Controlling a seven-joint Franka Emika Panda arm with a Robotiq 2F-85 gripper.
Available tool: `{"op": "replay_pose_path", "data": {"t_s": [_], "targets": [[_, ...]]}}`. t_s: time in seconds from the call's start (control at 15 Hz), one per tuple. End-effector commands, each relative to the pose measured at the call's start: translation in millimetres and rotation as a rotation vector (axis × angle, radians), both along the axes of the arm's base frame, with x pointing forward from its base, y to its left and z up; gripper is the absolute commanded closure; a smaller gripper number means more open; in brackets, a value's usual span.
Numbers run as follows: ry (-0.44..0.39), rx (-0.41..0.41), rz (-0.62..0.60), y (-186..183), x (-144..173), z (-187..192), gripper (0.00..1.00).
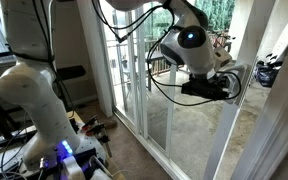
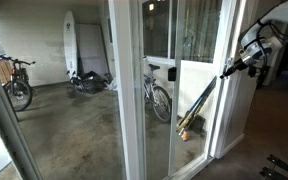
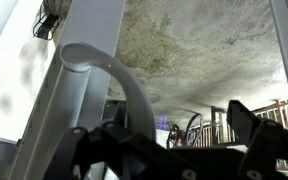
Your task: Open the glass door by sliding it to the left
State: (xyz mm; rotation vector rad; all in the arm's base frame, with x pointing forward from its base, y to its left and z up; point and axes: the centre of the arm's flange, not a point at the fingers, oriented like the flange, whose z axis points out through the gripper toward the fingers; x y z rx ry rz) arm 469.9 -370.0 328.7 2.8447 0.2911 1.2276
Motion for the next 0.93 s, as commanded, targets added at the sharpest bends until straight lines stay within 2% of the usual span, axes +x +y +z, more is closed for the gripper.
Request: {"op": "replay_pose_path", "data": {"t_s": [0.0,0.87], "targets": [[-0.03,-0.05,0.02,34.6,-3.0,-2.7,0.0],[0.013,-0.18,-0.024,96.5,20.5,-6.5,0.0]]}}
